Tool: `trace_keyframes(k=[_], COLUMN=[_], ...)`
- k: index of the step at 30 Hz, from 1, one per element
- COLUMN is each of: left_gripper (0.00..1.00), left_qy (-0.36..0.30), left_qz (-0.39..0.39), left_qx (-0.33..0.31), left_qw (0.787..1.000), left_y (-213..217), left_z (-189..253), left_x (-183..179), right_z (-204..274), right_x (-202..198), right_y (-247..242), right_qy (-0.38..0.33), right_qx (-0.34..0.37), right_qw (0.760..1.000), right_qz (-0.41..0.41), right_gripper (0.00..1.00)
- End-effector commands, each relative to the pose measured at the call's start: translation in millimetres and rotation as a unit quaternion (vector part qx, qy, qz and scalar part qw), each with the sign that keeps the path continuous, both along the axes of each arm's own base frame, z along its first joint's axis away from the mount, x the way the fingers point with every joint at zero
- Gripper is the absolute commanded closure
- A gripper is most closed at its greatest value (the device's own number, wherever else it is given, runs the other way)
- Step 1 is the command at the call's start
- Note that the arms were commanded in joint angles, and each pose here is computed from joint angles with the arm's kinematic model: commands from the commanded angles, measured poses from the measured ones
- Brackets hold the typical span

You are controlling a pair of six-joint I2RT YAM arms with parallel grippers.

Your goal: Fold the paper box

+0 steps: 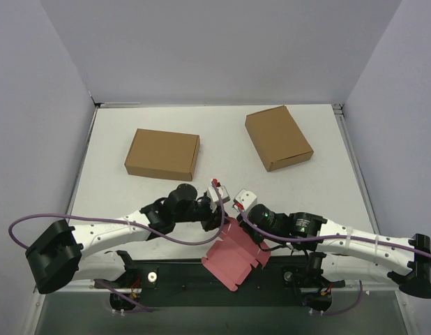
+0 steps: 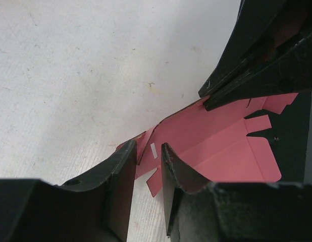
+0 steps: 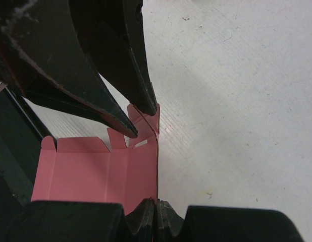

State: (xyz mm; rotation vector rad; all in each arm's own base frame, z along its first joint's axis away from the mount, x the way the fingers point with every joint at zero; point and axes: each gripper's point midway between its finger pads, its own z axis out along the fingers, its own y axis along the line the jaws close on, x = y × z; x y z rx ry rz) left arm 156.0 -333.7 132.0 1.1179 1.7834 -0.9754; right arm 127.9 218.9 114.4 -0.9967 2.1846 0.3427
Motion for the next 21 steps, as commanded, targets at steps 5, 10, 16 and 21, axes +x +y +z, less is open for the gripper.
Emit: trace_keyframes(k=[5, 10, 16, 21], left_gripper=[0.66, 0.78, 0.91, 1.0], left_qy=[-0.004, 0.006, 0.012, 0.024], left_qz=[-0.009, 0.012, 0.044, 0.062], left_qx=[-0.017, 0.002, 0.012, 0.018], left_qw=[1.0, 1.0, 0.999, 0.998], left_y=[-18.0, -22.7, -29.4, -32.0], left_z=[15.7, 5.4, -0.5, -8.2], left_x=[0.3, 0.6, 5.2, 9.5], right_z=[11.7, 12.0, 6.2, 8.9], right_x=[9.5, 17.1, 23.2, 25.6], right_y=[-0.5, -4.5, -4.7, 0.0], right_qy=[-0.015, -0.031, -0.047, -0.056], right_qx=[0.008, 0.0, -0.018, -0.013], right_qw=[1.0, 0.998, 0.997, 0.997], right_qz=[-0.025, -0.046, -0.055, -0.056], right_gripper=[1.0, 1.0, 1.0, 1.0])
